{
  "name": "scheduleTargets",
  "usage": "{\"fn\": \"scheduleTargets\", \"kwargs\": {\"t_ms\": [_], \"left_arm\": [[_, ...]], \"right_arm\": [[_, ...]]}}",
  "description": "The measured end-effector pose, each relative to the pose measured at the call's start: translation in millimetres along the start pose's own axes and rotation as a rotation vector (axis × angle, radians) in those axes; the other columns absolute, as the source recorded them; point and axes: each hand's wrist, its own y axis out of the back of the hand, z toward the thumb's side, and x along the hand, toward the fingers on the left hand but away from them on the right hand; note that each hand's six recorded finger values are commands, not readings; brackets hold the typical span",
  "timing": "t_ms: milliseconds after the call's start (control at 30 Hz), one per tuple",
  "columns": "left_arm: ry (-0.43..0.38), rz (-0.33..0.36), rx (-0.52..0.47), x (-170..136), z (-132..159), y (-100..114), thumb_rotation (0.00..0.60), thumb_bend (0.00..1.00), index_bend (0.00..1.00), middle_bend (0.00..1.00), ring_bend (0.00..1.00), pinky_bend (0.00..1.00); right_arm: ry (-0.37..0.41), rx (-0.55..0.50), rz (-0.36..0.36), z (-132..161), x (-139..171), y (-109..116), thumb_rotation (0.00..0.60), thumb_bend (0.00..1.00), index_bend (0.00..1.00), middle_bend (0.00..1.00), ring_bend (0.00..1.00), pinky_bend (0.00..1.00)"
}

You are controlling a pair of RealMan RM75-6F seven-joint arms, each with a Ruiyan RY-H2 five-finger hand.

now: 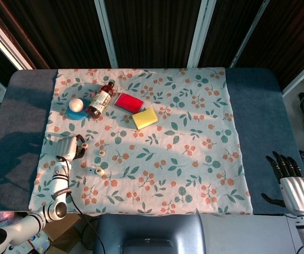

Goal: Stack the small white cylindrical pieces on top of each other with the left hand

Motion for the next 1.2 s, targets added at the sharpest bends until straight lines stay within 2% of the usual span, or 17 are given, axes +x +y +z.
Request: {"fn": "scheduleTargets", "kwargs": {"t_ms": [233, 433, 633, 833, 1000, 1200], "left_arm": [[-0.011, 0.006, -0.010, -2.0, 2.6, 1.8, 0.600, 0.40, 0.50, 1.00, 1.00, 1.00], [-0.065, 0.022, -0.036, -13.3, 14.0, 11.0, 0.600, 0.40, 0.50, 1.00, 1.00, 1.00], [-0.152, 0.012, -0.092, -41.5, 31.3, 25.1, 0.600, 0.40, 0.50, 1.00, 1.00, 1.00], [-0.227, -0.024, -0.142, -85.7, 42.8, 34.9, 0.600, 0.40, 0.50, 1.00, 1.00, 1.00], [-0.253, -0.064, -0.108, -117.9, 34.0, 27.4, 0.600, 0.40, 0.50, 1.00, 1.00, 1.00], [-0.263, -0.075, -0.094, -125.8, 34.0, 17.4, 0.600, 0.40, 0.50, 1.00, 1.00, 1.00]], "right_arm": [[0.000, -0.001, -0.001, -0.2, 0.1, 0.2, 0.600, 0.15, 0.00, 0.00, 0.00, 0.00], [0.005, 0.003, 0.006, 1.1, 0.0, -1.3, 0.600, 0.15, 0.00, 0.00, 0.00, 0.00], [0.009, 0.004, 0.005, 2.4, 0.1, -1.7, 0.600, 0.15, 0.00, 0.00, 0.00, 0.00], [0.019, 0.001, 0.008, 4.7, 0.3, -2.1, 0.600, 0.15, 0.00, 0.00, 0.00, 0.00], [0.022, 0.000, 0.009, 4.5, 0.3, -2.1, 0.600, 0.15, 0.00, 0.00, 0.00, 0.00], [0.020, -0.001, 0.006, 3.7, 0.8, -1.3, 0.600, 0.15, 0.00, 0.00, 0.00, 0.00]]}}
